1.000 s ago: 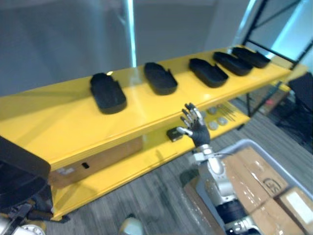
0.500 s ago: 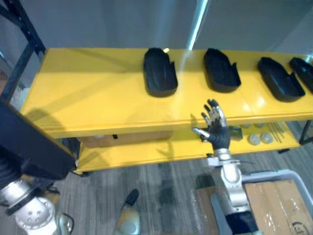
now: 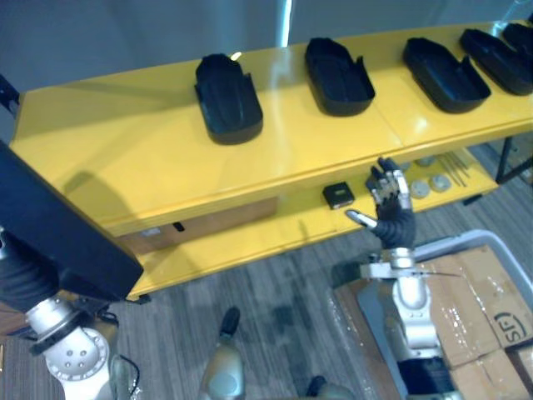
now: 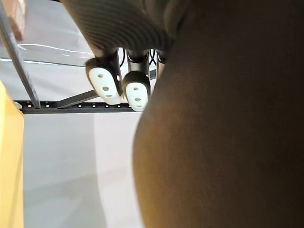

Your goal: Walk over and take plastic housings, then place them on the shelf

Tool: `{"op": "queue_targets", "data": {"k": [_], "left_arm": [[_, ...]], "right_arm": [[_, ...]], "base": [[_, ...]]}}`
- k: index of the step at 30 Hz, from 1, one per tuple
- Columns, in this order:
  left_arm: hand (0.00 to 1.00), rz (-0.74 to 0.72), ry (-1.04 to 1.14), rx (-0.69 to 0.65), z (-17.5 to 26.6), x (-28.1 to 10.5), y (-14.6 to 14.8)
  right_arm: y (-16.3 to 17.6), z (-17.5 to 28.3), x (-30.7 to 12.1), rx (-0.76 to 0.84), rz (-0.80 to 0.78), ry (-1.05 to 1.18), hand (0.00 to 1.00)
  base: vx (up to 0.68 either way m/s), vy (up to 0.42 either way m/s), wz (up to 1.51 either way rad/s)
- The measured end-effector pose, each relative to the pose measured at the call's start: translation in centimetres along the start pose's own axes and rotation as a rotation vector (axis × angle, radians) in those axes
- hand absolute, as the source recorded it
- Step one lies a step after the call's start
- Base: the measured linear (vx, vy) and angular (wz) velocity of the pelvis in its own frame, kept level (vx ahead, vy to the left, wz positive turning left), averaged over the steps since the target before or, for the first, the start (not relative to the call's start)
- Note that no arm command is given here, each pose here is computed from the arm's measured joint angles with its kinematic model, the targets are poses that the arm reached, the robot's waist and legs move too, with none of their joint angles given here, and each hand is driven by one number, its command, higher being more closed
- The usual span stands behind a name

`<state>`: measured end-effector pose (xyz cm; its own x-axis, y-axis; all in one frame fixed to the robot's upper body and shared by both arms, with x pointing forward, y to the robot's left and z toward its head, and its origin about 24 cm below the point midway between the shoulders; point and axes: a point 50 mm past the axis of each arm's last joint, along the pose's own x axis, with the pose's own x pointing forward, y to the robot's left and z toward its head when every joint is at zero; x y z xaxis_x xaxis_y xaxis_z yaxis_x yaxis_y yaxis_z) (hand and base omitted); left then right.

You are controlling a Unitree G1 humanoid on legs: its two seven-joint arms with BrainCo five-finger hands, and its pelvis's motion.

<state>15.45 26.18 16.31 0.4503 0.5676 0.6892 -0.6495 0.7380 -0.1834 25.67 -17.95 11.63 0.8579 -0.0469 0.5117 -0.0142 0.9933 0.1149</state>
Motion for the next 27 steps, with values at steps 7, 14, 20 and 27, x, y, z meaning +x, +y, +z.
{"op": "queue_targets", "data": {"k": [7, 14, 20, 27], "left_arm": [[1.0, -0.056, -0.052, 0.116, 1.0, -0.4, 0.6], [1.0, -0.064, -0.146, 0.232, 1.9, 1.5, 2.2], [1.0, 0.004, -0.055, 0.188, -0.3, 2.5, 1.8], [1.0, -0.054, 0.075, 0.169, -1.3, -0.2, 0.9]], "right_arm": [[-1.6, -0.7, -2.1, 0.035, -0.149, 0.056, 0.0], [-2.0, -0.9, -2.9, 0.057, -0.213, 0.049, 0.0], [-4.3, 1.1, -1.4, -0.016, -0.269, -0.055, 0.0], [-7.1, 6.7, -1.2, -0.252, -0.507, -0.326, 0.0]], "base": [[0.03, 0.094, 0.16], [0.15, 0.142, 0.2], [0.17, 0.01, 0.44], [0.21, -0.329, 0.93]]}}
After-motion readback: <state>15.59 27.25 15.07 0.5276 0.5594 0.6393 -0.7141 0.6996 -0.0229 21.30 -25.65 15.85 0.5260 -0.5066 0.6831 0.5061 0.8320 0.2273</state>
